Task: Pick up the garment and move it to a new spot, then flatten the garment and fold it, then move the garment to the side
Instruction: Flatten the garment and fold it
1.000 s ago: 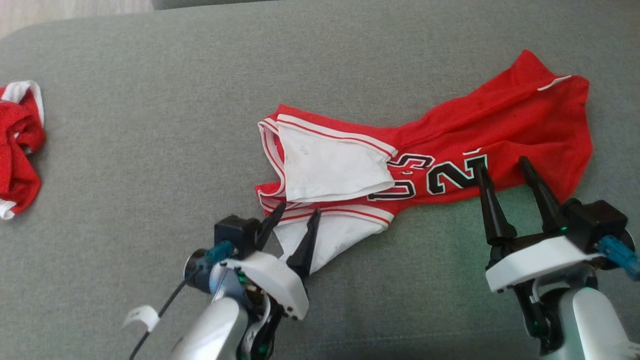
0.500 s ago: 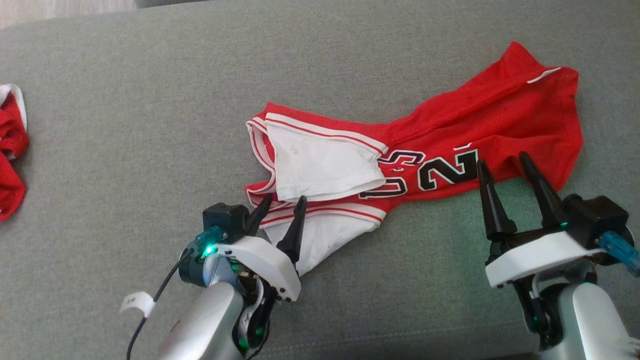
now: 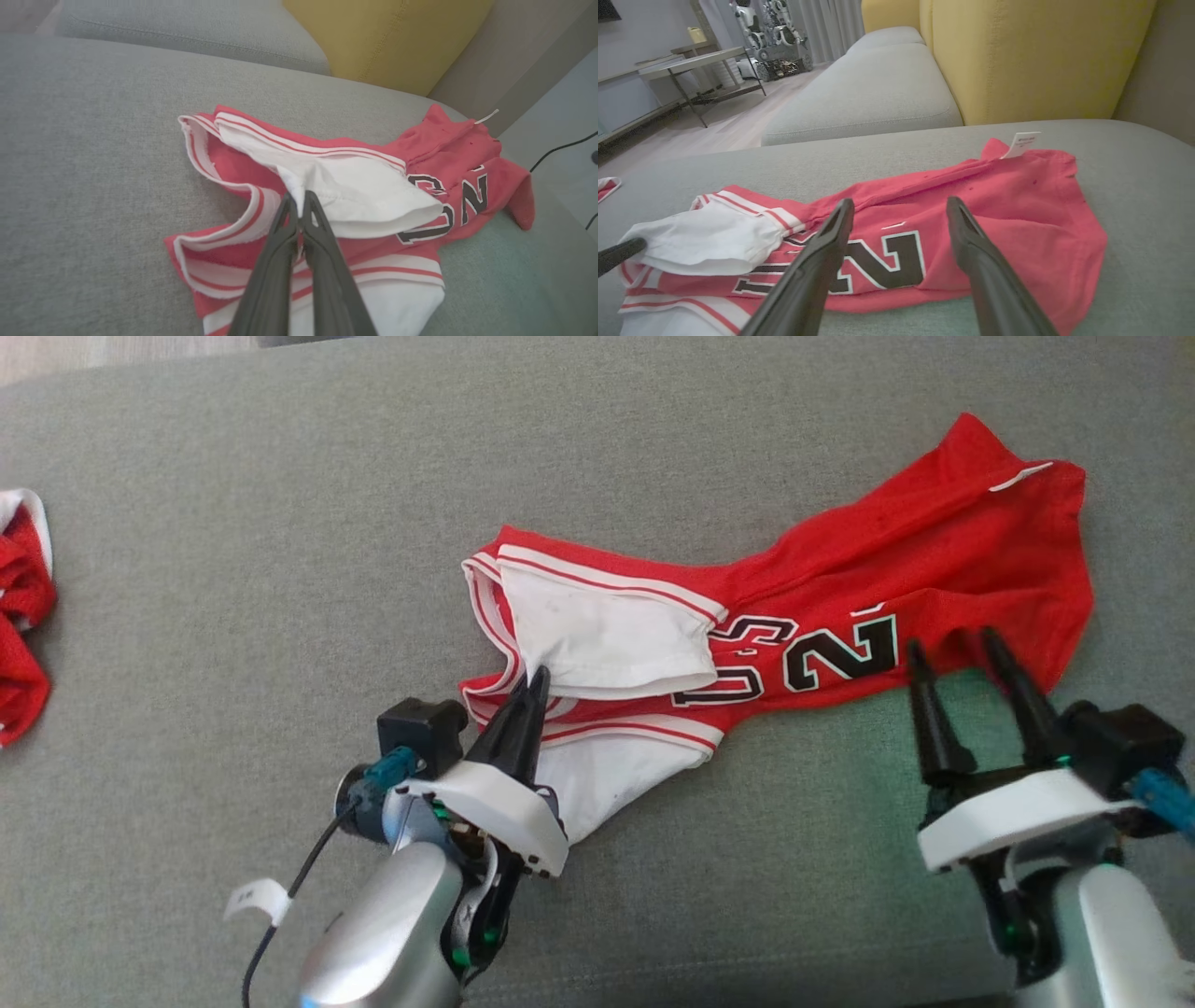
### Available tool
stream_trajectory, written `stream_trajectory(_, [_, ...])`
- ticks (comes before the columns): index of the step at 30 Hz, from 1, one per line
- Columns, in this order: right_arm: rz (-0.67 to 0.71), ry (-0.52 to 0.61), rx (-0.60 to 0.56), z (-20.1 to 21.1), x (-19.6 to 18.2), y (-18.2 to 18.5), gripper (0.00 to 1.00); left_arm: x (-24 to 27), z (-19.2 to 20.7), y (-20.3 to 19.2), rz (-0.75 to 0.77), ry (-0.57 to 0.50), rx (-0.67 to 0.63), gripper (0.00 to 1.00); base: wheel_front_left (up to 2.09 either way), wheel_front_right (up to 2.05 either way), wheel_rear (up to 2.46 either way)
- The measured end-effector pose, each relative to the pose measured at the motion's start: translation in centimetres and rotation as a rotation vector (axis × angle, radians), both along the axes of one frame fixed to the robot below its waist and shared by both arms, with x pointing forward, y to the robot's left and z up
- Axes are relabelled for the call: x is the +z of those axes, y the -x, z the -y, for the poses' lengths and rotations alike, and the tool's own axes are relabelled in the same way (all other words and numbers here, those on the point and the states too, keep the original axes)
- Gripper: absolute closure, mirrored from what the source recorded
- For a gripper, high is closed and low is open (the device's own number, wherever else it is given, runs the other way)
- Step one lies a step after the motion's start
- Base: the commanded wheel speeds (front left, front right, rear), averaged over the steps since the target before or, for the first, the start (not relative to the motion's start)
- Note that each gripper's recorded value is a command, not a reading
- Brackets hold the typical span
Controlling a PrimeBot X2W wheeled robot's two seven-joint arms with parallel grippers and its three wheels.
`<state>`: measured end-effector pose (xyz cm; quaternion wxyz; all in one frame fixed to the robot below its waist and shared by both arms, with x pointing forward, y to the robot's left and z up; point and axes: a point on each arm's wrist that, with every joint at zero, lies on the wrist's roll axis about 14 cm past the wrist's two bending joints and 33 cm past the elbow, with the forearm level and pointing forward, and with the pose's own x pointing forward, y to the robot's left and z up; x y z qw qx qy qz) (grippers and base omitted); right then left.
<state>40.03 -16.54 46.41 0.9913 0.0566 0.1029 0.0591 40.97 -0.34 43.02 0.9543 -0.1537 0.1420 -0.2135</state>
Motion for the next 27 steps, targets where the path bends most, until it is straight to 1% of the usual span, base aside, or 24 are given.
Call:
stream_trajectory(5, [0.002, 0.02, -0.068, 2.8, -0.2, -1.0, 0.0, 0.7, -0.1, -0.3, 0.038, -0.001, 0.009, 1.0, 0.0, 0.0, 0.0])
stream_trajectory(9, [-0.004, 0.085, -0.126, 6.7, -0.2, -3.2, 0.0, 0.9, -0.3, -0.4, 0.045, 0.002, 0.014, 1.0, 0.0, 0.0, 0.0])
stream_trajectory(10, [-0.026, 0.102, -0.154, 8.4, -0.7, -4.3, 0.0, 0.8, -0.4, -0.6, 0.048, -0.002, 0.016, 1.0, 0.0, 0.0, 0.0])
stream_trajectory(13, [-0.086, 0.116, -0.185, 10.3, -2.2, -5.8, 0.0, 1.0, -0.6, -1.1, 0.06, -0.002, 0.019, 1.0, 0.0, 0.0, 0.0])
stream_trajectory(22, [-0.255, 0.102, -0.269, 13.8, -6.2, -10.5, 0.0, 0.6, -1.0, -2.3, 0.077, -0.023, 0.013, 1.0, 0.0, 0.0, 0.0])
stream_trajectory(27, [-0.333, 0.095, -0.304, 15.0, -8.5, -12.5, 0.0, 0.5, -1.0, -3.5, 0.095, -0.031, 0.006, 1.0, 0.0, 0.0, 0.0])
